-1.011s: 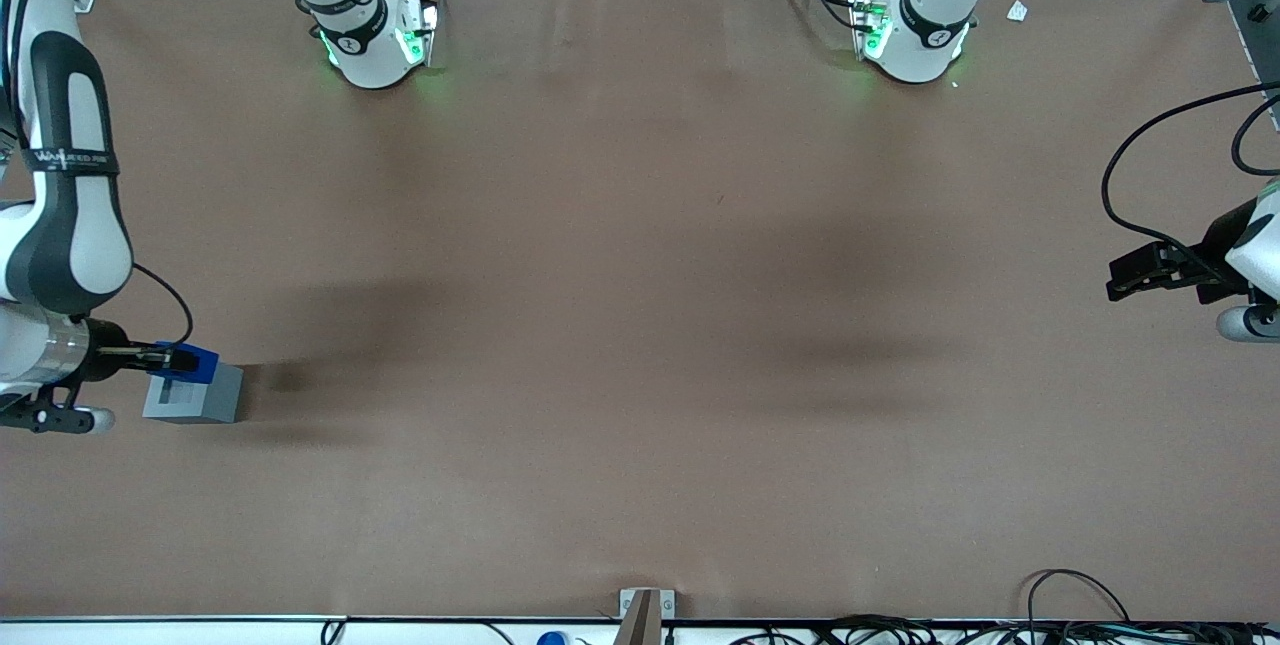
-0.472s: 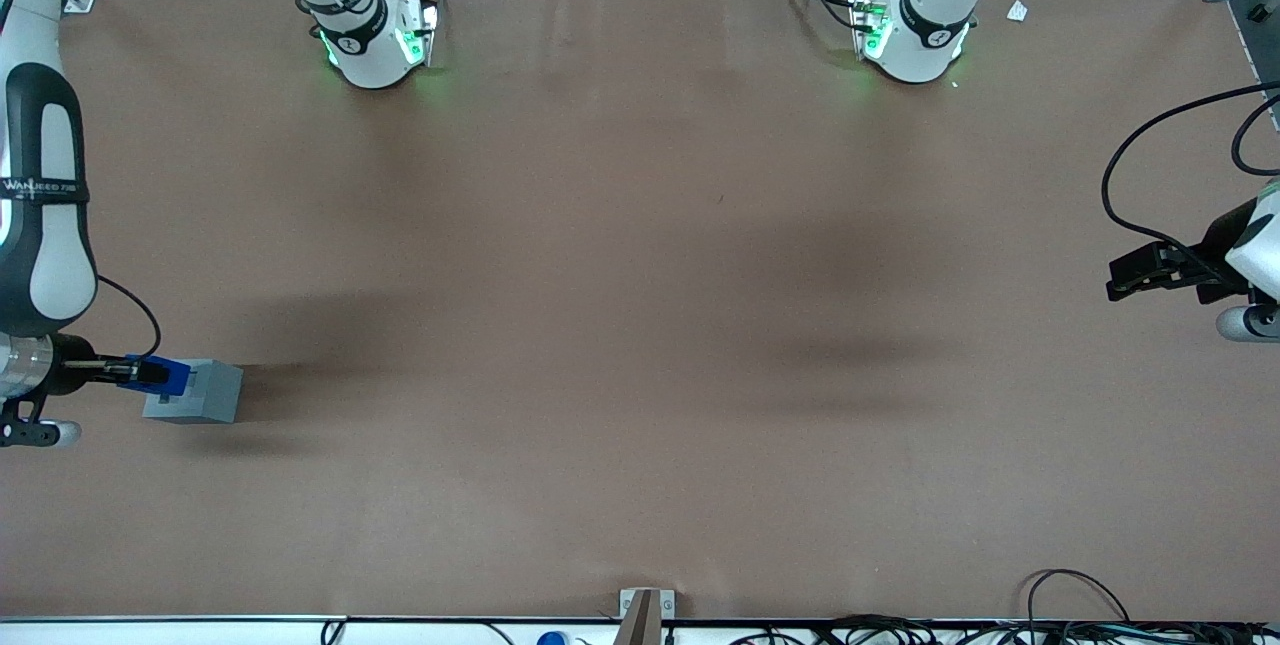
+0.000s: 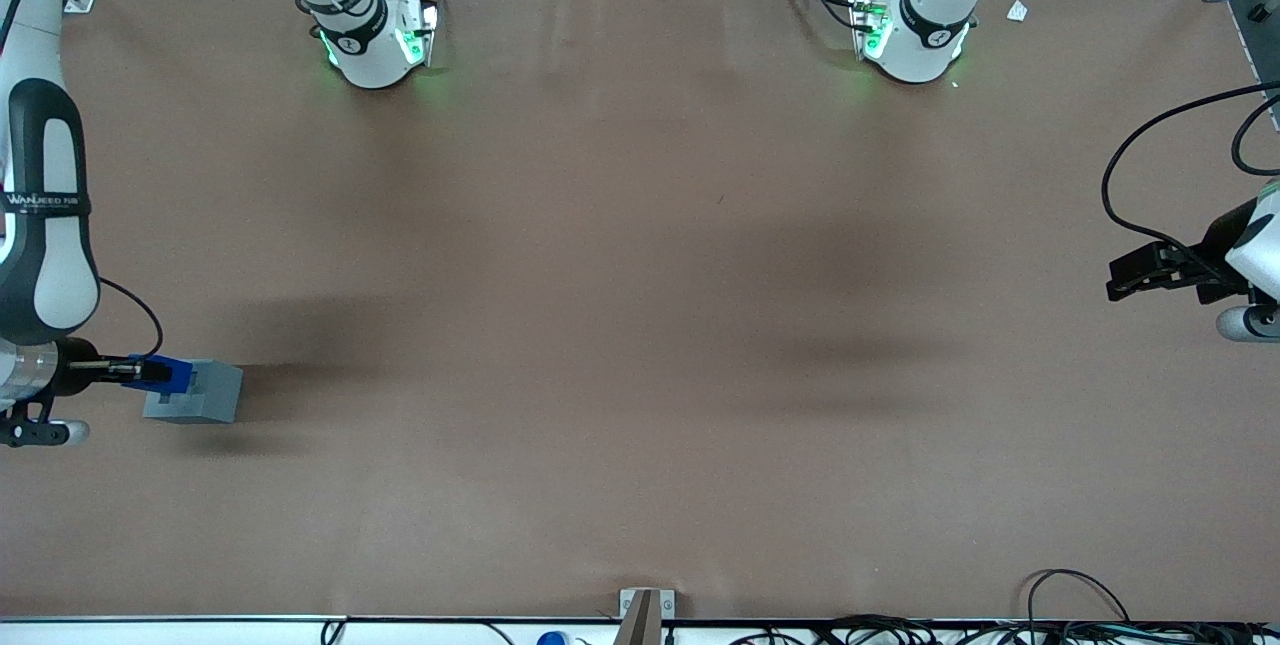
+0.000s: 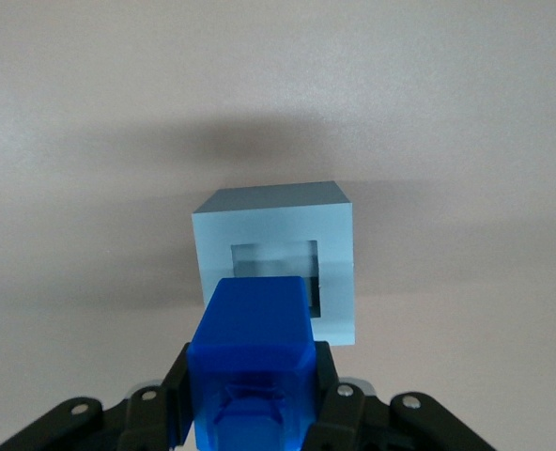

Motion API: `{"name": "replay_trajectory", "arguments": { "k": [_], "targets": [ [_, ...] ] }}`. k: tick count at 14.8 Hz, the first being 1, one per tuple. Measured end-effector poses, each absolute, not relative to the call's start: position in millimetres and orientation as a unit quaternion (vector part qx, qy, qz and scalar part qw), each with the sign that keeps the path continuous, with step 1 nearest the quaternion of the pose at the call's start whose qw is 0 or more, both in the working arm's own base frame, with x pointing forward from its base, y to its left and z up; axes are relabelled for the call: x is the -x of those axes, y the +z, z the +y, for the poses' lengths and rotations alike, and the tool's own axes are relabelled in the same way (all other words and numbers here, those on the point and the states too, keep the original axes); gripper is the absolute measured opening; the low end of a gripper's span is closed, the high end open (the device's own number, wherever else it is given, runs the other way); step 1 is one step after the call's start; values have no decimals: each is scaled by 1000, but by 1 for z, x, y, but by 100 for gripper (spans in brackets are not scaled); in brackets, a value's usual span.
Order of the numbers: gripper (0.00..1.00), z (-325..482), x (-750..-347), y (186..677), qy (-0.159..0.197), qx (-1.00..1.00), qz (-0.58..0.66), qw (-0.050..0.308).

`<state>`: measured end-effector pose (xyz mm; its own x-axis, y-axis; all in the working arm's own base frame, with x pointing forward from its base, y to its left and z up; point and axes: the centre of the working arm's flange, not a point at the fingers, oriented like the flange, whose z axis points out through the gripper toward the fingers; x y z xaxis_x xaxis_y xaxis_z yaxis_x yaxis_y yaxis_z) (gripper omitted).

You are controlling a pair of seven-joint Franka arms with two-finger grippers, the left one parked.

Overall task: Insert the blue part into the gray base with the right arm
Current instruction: 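Carry the blue block over the gray base's square opening, then lower the blue block into the gray base opening with the right gripper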

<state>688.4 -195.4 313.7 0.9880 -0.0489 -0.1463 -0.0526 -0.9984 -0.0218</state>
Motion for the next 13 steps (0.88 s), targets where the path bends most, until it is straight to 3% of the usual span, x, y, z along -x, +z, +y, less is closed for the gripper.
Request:
{"name": "replay_trajectory", "arguments": {
  "k": [13],
  "targets": [
    [51, -197, -693, 304, 61, 998, 17, 9]
  ]
}}
